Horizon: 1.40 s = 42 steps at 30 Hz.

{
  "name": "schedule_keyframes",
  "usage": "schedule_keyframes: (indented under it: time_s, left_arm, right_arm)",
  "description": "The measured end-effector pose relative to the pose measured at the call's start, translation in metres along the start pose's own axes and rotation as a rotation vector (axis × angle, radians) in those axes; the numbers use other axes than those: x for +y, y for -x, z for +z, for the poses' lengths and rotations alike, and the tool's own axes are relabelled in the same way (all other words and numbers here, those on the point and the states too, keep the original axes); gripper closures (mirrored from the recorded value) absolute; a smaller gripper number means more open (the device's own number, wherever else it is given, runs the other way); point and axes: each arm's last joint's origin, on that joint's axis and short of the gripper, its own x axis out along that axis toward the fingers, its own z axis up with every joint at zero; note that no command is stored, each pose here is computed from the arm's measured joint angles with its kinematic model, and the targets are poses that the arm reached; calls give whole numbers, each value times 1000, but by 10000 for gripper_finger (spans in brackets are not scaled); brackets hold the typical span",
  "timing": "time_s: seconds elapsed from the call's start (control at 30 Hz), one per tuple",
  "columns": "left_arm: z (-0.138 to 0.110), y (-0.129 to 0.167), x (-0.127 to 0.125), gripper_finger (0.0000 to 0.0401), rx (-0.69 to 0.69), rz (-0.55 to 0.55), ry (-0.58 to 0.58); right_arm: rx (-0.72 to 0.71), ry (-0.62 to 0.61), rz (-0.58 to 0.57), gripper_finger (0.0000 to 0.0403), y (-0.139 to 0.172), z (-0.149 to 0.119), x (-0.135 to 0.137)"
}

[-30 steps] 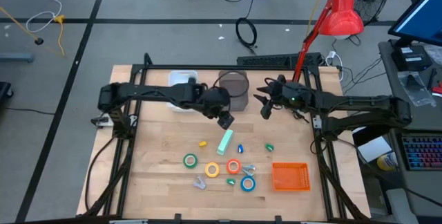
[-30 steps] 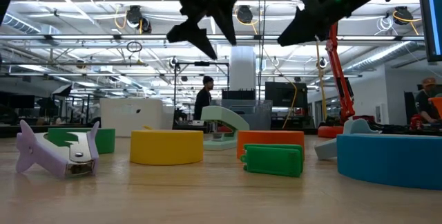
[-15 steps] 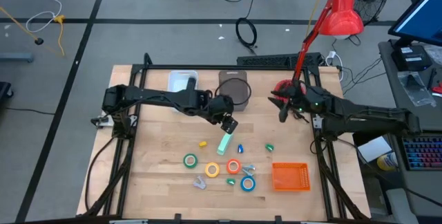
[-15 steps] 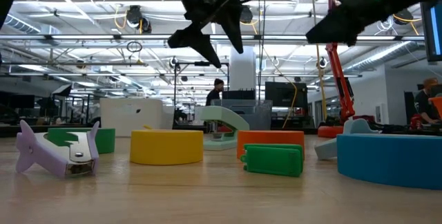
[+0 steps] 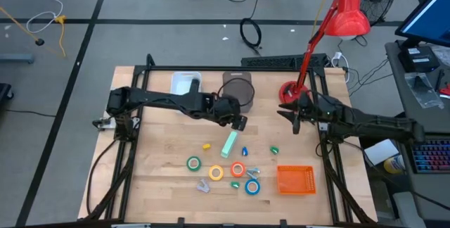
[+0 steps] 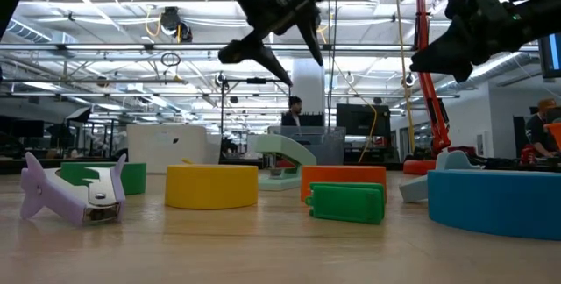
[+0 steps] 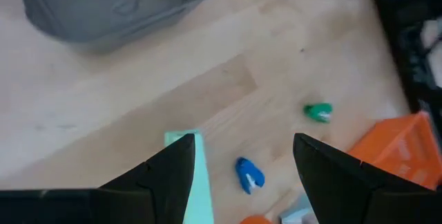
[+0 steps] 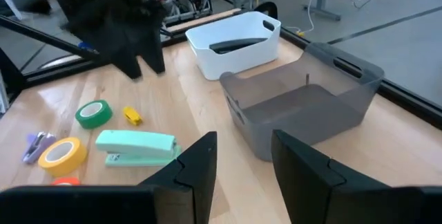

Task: Pick and place Stapler, Stapler remover, tape
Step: Put the large light blue stapler into the white bin

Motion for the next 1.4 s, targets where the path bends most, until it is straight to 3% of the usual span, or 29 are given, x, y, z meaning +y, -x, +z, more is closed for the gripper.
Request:
schedule_keyframes:
  time_s: [0.23, 0.47, 1.4]
  left_arm:
    - [-22, -32, -3, 156, 100, 18, 136]
    - [-34, -40, 2, 156, 165, 97, 169]
    - [-35, -66, 13, 156, 190, 151, -20]
  right_arm:
    - [-36, 2, 7, 273, 6, -2, -1]
    - [-35, 10, 6, 273, 7, -3, -1]
    - [-5, 12, 0, 273, 7, -6, -1]
